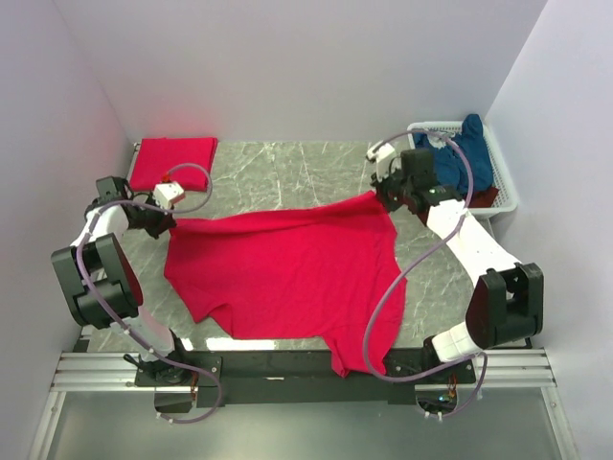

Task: Fold and stack the t-shirts
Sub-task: Fold the tshirt

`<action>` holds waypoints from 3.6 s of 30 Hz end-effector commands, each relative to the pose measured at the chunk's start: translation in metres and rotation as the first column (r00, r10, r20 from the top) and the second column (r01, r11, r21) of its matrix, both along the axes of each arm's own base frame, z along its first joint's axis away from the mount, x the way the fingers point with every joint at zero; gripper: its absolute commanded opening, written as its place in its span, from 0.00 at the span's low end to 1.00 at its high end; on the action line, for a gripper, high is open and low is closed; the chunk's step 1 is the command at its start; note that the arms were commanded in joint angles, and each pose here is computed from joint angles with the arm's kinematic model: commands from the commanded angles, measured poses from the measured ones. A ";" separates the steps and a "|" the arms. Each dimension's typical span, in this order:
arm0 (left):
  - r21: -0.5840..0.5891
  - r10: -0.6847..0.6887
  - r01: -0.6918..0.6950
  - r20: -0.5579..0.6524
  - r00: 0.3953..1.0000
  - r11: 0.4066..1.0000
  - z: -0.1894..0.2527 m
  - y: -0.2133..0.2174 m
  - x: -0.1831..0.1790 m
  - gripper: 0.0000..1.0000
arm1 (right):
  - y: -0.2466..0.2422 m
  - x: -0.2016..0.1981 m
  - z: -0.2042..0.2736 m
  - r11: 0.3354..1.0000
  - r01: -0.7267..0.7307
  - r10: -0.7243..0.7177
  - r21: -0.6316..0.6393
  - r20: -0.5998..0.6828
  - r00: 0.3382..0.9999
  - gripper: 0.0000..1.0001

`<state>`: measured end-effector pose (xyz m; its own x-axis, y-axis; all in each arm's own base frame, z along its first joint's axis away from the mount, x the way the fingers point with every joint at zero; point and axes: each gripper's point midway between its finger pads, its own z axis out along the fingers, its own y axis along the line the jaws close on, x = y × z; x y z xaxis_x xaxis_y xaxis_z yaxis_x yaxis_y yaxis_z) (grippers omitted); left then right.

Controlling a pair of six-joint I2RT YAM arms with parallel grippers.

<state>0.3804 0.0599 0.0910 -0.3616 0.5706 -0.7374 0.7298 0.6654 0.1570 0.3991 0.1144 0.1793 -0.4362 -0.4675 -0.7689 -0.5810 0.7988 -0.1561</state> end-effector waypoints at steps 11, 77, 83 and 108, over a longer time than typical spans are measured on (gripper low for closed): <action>0.089 -0.038 0.039 -0.004 0.999 0.995 -0.038 0.000 -0.022 0.01 | 0.006 -0.060 -0.036 0.998 -0.055 0.054 -0.011 -0.106 0.993 0.00; -0.004 -0.103 0.104 0.090 0.991 0.995 0.022 0.011 -0.034 0.48 | 0.011 -0.135 -0.051 0.993 0.014 0.044 0.119 -0.471 0.881 0.54; -0.180 0.162 -0.168 -0.052 0.985 0.969 0.017 0.021 -0.014 0.51 | -0.010 -0.099 -0.070 0.958 0.258 -0.149 0.125 -0.550 0.822 0.53; -0.320 0.410 -0.631 -0.541 0.734 0.707 -0.041 0.032 0.009 0.48 | -0.020 -0.027 -0.118 0.878 0.451 -0.247 0.159 -0.657 0.712 0.50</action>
